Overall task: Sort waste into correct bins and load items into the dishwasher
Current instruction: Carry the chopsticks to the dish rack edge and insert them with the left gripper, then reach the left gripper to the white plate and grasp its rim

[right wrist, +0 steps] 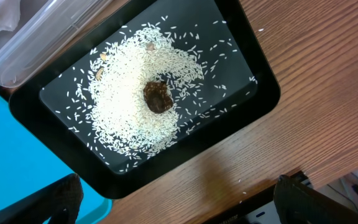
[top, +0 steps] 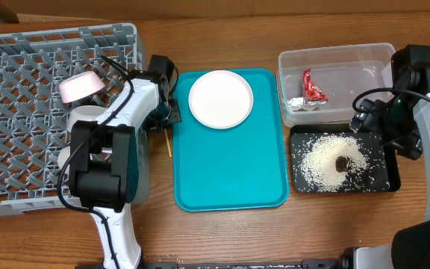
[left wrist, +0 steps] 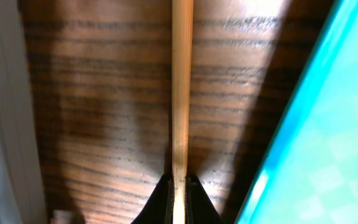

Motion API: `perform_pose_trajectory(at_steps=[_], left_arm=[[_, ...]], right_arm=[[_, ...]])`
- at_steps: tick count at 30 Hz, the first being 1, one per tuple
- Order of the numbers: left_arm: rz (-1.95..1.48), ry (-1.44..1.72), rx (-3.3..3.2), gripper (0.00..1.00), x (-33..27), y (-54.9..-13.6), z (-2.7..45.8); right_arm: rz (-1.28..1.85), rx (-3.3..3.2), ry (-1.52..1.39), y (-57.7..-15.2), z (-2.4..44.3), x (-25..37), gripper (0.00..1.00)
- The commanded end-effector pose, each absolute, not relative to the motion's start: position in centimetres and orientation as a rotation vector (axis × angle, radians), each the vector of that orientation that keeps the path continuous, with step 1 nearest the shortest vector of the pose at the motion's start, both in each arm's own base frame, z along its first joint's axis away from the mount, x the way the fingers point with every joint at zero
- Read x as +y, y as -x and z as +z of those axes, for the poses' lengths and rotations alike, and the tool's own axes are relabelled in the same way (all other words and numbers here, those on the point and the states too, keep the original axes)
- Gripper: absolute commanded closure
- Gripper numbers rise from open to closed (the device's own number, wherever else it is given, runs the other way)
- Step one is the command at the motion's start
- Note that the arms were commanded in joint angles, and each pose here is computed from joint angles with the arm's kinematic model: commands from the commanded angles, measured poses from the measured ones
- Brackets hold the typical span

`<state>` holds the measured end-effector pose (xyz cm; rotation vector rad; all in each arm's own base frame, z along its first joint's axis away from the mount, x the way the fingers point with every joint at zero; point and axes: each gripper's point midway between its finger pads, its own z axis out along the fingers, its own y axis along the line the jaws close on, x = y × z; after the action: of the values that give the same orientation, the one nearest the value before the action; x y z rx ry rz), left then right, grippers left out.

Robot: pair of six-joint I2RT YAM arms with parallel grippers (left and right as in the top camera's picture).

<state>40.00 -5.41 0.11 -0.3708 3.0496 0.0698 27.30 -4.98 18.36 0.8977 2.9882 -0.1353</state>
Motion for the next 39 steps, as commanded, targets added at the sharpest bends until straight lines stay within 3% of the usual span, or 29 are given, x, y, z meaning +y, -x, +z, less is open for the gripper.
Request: perform_pose_trajectory(at_steps=[1,10,17,27,29,30,31,33,39], left_arm=[[0.072,0.389,3.095,0.96,-5.4,-39.4,-0.8],[-0.002,0.356,2.997,0.96,-6.0,-41.4,8.2],[-0.036,0.357,2.876,0.96,-4.6,-40.4,15.4],[0.097,0.324,2.900,0.96,1.4,-39.2,16.1],[0.080,0.356,2.905,0.88,2.1,-39.2,15.7],[0.069,0.364,2.909,0.82,2.2,-39.2,15.6],[0.048,0.370,2.912,0.66,2.1,-39.3,15.5],[0.020,0.368,2.914,0.57,1.8,-39.3,15.4],[-0.202,0.273,2.914,0.54,-2.6,-39.7,15.7]], right_arm=[[-0.128,2.949,-0.899,-27.4,19.3,-5.2,0.00],[-0.128,2.950,-0.899,-27.4,19.3,-5.2,0.00],[-0.128,2.949,-0.899,-27.4,19.3,-5.2,0.00],[-0.128,2.950,-0.899,-27.4,19.3,-5.2,0.00],[-0.128,2.949,-0.899,-27.4,19.3,-5.2,0.00],[-0.128,2.949,-0.899,-27.4,19.3,-5.2,0.00],[-0.128,2.949,-0.899,-27.4,19.3,-5.2,0.00],[-0.128,2.949,-0.899,-27.4,19.3,-5.2,0.00],[-0.128,2.949,-0.898,-27.4,19.3,-5.2,0.00]])
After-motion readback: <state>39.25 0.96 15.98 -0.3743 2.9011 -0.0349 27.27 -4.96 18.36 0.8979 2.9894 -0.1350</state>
